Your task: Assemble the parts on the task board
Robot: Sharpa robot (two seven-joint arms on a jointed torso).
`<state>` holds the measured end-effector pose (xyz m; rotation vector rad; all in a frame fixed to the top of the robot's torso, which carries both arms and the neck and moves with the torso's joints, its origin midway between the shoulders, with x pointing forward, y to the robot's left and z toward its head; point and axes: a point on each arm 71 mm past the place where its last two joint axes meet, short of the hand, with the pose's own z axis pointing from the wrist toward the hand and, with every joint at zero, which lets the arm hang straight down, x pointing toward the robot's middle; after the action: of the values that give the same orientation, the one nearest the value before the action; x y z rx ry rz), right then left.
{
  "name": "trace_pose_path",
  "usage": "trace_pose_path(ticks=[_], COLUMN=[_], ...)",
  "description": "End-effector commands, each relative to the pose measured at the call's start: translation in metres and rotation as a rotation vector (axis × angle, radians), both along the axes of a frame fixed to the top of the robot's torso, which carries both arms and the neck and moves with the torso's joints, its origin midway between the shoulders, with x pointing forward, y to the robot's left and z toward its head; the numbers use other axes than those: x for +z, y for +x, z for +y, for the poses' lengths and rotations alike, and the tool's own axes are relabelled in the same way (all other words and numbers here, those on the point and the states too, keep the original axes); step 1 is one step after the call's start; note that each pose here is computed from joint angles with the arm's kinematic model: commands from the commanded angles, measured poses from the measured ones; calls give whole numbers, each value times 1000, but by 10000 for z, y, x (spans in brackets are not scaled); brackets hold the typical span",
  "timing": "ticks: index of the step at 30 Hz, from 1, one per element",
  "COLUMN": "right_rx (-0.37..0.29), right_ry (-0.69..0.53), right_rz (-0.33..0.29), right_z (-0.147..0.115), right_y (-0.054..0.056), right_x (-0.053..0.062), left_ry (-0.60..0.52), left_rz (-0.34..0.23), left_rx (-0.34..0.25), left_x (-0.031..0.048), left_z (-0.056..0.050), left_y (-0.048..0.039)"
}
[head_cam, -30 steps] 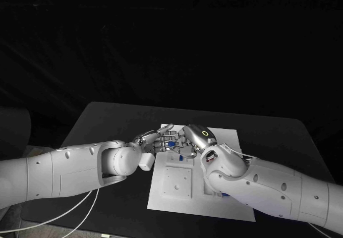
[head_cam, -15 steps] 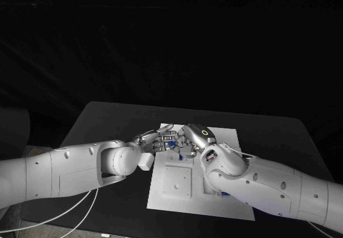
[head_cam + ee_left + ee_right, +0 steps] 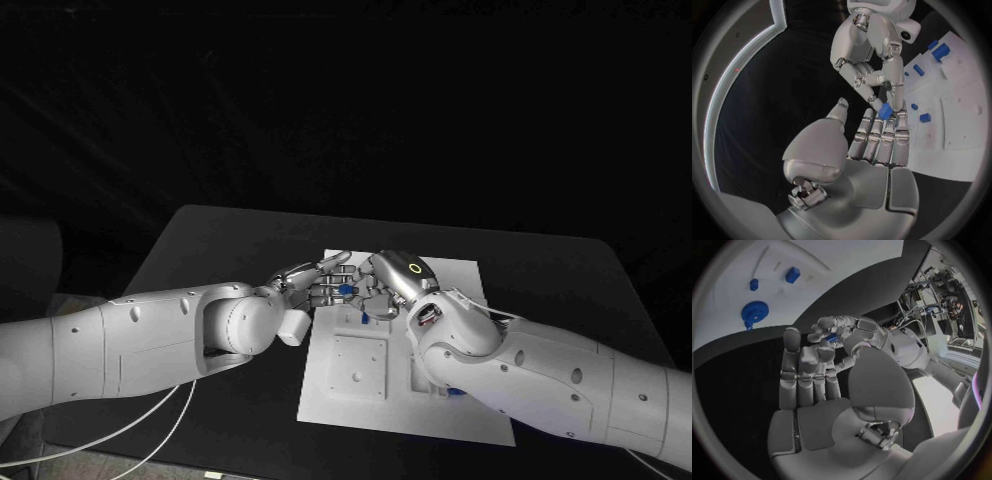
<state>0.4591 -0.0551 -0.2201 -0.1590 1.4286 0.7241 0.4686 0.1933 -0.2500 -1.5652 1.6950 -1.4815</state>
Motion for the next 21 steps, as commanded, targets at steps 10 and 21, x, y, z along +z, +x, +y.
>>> trace_pose_path(ticks=[10, 21], right_rx=[25, 25], right_ry=[31, 29], right_rz=[-23, -13], right_z=[-31, -158], right_y=[-30, -29], right_x=[32, 26], left_ry=[138, 269], left_rz=[-56, -100], left_rx=[-54, -127], left_x=[-7, -24], left_z=[82, 313], left_y=[36, 101])
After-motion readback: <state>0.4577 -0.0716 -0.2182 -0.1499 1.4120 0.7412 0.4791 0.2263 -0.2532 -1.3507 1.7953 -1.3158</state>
